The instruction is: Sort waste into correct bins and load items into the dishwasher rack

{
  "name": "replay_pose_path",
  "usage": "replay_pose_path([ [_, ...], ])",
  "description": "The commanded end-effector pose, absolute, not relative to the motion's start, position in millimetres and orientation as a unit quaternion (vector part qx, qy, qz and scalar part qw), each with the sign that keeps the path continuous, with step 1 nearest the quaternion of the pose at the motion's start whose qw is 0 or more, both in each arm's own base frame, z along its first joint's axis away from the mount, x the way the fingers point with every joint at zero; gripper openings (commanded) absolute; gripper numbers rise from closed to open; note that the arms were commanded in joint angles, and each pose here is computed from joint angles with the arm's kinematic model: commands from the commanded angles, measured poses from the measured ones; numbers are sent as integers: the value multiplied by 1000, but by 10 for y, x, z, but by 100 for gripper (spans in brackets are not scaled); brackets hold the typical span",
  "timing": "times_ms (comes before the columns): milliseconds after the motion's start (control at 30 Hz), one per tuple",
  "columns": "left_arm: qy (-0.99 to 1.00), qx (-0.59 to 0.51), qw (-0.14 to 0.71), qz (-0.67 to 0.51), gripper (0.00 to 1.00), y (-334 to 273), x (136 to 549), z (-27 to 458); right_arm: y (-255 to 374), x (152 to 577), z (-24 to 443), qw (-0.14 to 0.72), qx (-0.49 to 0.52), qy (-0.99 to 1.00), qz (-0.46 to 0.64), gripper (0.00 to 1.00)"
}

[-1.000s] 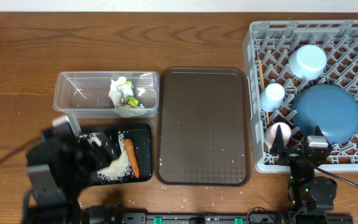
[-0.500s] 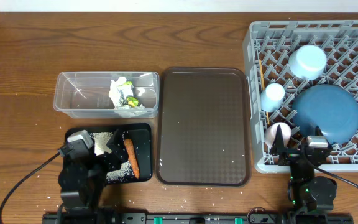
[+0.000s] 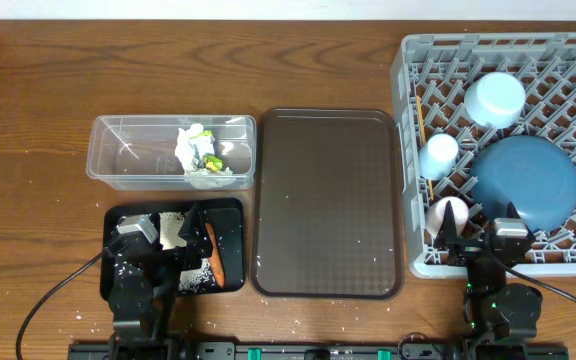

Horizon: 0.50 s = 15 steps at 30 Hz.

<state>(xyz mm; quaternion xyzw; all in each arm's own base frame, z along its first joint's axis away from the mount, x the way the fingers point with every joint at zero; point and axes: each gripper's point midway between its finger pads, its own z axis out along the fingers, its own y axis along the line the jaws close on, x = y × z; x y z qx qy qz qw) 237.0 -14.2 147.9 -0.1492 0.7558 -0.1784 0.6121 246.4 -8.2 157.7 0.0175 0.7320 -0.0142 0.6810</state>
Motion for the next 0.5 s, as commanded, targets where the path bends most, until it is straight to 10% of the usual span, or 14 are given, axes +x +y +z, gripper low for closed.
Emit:
replay_pose_path([
  [0, 763, -146, 607, -168, 91, -132, 2375, 1361, -45, 2462, 1571, 681, 7, 732, -14, 99],
  [467, 776, 24, 625, -87, 91, -339, 2356, 1363, -46, 2462, 1574, 681, 7, 732, -14, 99],
])
